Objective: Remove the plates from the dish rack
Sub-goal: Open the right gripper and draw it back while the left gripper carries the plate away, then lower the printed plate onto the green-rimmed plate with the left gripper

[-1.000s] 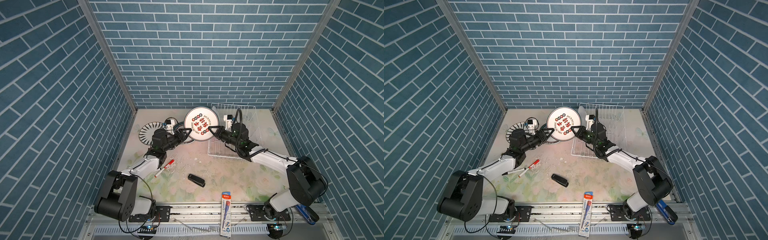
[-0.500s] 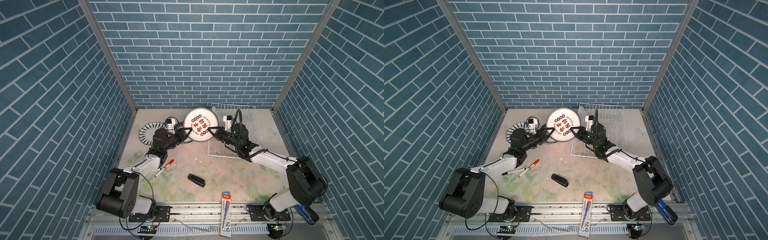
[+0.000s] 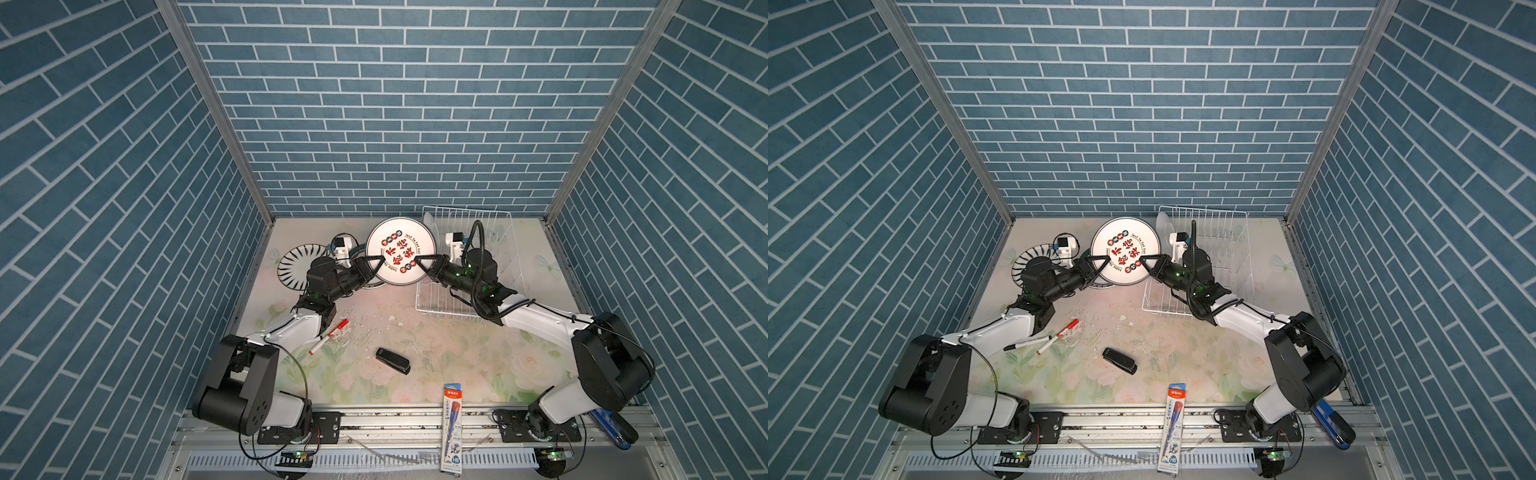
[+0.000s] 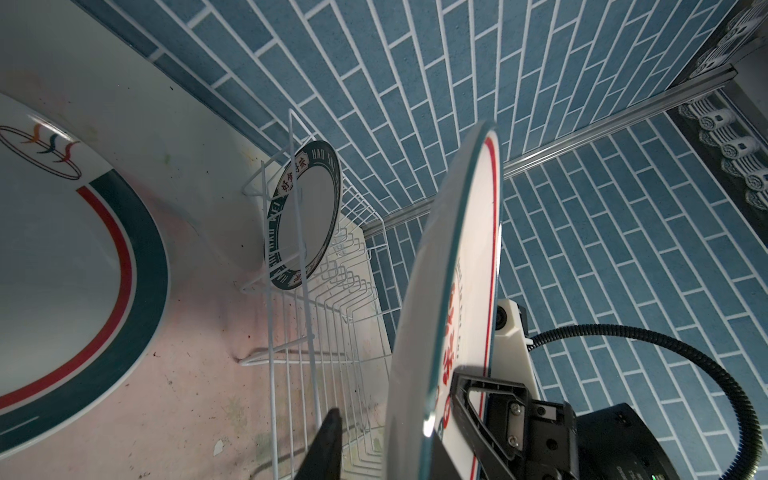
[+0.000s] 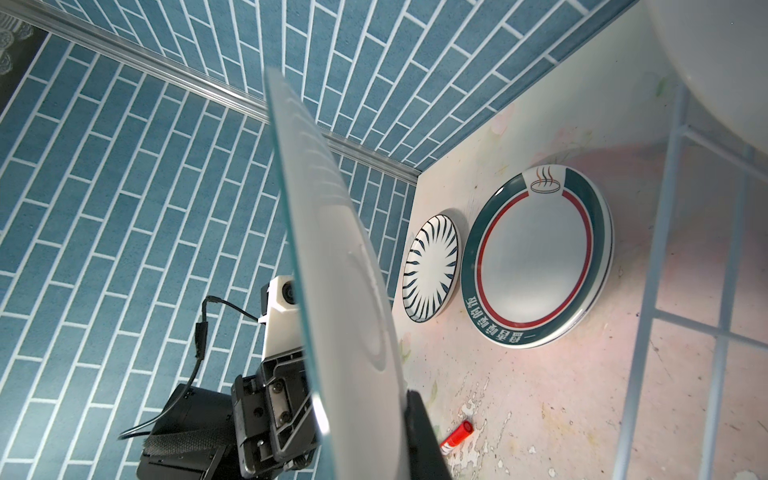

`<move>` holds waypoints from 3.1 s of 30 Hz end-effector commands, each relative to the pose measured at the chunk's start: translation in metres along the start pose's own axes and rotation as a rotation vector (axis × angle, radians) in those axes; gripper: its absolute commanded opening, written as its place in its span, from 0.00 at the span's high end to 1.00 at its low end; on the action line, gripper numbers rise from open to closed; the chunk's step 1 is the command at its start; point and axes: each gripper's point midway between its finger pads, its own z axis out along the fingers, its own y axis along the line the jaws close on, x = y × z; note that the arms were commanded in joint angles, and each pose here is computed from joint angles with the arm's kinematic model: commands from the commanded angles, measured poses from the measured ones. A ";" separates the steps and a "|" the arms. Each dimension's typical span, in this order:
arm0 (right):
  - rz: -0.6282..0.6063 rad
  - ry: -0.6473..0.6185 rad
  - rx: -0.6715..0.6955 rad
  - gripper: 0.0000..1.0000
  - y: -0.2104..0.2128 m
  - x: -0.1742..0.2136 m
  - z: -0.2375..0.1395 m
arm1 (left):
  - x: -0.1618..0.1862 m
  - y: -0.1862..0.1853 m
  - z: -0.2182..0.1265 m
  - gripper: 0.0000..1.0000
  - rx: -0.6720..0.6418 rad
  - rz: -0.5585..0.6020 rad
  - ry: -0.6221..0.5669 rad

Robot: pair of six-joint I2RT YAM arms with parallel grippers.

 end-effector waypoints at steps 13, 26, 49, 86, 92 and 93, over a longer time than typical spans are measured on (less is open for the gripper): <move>-0.004 -0.008 -0.111 1.00 0.029 -0.002 -0.008 | -0.005 -0.013 0.003 0.89 0.032 0.033 -0.012; -0.003 0.005 -0.113 0.53 0.027 0.000 -0.005 | -0.005 -0.012 0.002 1.00 0.024 0.036 -0.012; -0.024 -0.039 -0.009 0.01 0.006 -0.017 -0.030 | -0.010 -0.009 -0.004 1.00 -0.019 0.050 -0.032; -0.218 -0.081 0.416 0.01 -0.042 -0.045 -0.066 | -0.064 0.082 -0.022 1.00 -0.297 -0.005 -0.105; -0.231 -0.061 0.431 0.01 -0.047 -0.044 -0.063 | -0.067 0.101 -0.016 1.00 -0.314 -0.044 -0.085; -0.231 -0.054 0.431 0.01 -0.048 -0.043 -0.061 | -0.068 0.103 -0.016 1.00 -0.316 -0.047 -0.085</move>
